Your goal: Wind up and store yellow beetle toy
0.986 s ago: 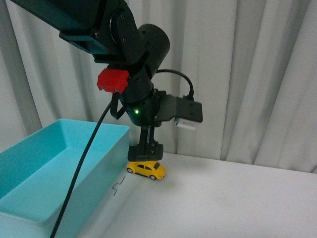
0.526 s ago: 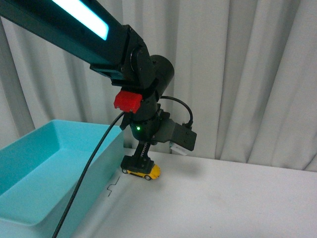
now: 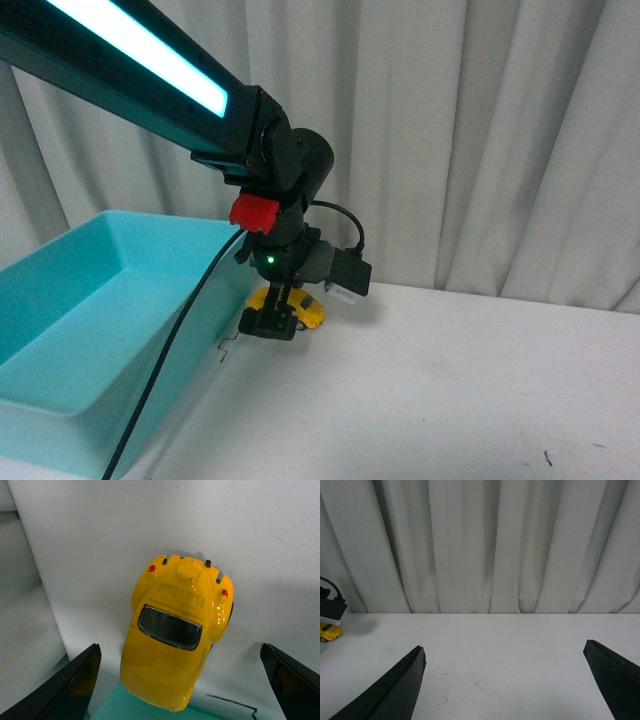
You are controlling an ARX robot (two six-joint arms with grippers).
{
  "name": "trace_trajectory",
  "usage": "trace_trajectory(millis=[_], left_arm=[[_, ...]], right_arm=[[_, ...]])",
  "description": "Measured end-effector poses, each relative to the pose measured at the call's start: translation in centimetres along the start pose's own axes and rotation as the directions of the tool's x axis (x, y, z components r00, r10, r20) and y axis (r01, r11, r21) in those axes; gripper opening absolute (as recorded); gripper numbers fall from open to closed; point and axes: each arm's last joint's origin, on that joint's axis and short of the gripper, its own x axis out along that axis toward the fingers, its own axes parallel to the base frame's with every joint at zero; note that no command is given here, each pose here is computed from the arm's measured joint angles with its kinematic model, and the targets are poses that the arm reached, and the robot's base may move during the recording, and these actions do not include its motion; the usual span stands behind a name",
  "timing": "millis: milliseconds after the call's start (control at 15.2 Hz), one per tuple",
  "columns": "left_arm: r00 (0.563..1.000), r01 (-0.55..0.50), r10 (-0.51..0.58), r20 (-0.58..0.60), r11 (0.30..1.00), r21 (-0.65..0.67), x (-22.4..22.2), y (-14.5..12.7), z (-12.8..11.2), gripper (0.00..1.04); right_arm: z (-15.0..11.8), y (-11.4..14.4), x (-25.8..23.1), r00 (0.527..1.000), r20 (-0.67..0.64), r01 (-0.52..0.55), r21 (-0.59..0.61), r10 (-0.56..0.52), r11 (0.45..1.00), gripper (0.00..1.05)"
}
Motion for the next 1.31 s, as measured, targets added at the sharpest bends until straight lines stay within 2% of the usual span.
trace_trajectory(millis=[263,394,460,526,657,723,920,986,1052,1117,1183,1315], left_arm=[[1.0,-0.007,0.007,0.007,1.0,-0.004,0.2,0.1,-0.1,0.95],[1.0,-0.017,0.017,0.007,1.0,-0.008,0.3,0.2,-0.2,0.79],[1.0,-0.024,0.024,-0.003,1.0,-0.013,0.6,0.0,-0.2,0.55],[1.0,-0.031,0.031,-0.003,0.999,-0.013,0.0,-0.3,-0.2,0.4],[0.994,0.005,-0.01,0.106,0.999,0.05,-1.6,-1.3,1.5,0.4],[0.984,0.009,-0.015,0.18,0.999,0.037,-2.8,-1.5,2.6,0.4],[0.94,-0.014,0.033,0.34,0.998,-0.059,-7.6,-0.9,3.5,0.4],[0.915,-0.038,0.082,0.396,0.992,-0.117,-9.8,-0.3,3.1,0.39],[0.871,-0.08,0.174,0.46,0.973,-0.218,-13.1,0.9,1.5,0.39],[0.82,-0.11,0.284,0.497,0.93,-0.35,-16.4,1.9,-1.0,0.39],[0.787,-0.115,0.36,0.501,0.884,-0.454,-18.6,2.3,-3.7,0.39],[0.764,-0.096,0.474,0.438,0.754,-0.65,-21.3,2.4,-8.5,0.39]], right_arm=[[0.0,0.0,0.0,1.0,0.0,0.0,0.0,0.0,1.0,0.98],[0.0,0.0,0.0,1.0,0.0,0.0,0.0,0.0,1.0,0.98],[0.0,0.0,0.0,1.0,0.0,0.0,0.0,0.0,1.0,0.98],[0.0,0.0,0.0,1.0,0.0,0.0,0.0,0.0,1.0,0.98],[0.0,0.0,0.0,1.0,0.0,0.0,0.0,0.0,1.0,0.98],[0.0,0.0,0.0,1.0,0.0,0.0,0.0,0.0,1.0,0.98],[0.0,0.0,0.0,1.0,0.0,0.0,0.0,0.0,1.0,0.98],[0.0,0.0,0.0,1.0,0.0,0.0,0.0,0.0,1.0,0.98],[0.0,0.0,0.0,1.0,0.0,0.0,0.0,0.0,1.0,0.98],[0.0,0.0,0.0,1.0,0.0,0.0,0.0,0.0,1.0,0.98],[0.0,0.0,0.0,1.0,0.0,0.0,0.0,0.0,1.0,0.98],[0.0,0.0,0.0,1.0,0.0,0.0,0.0,0.0,1.0,0.98]])
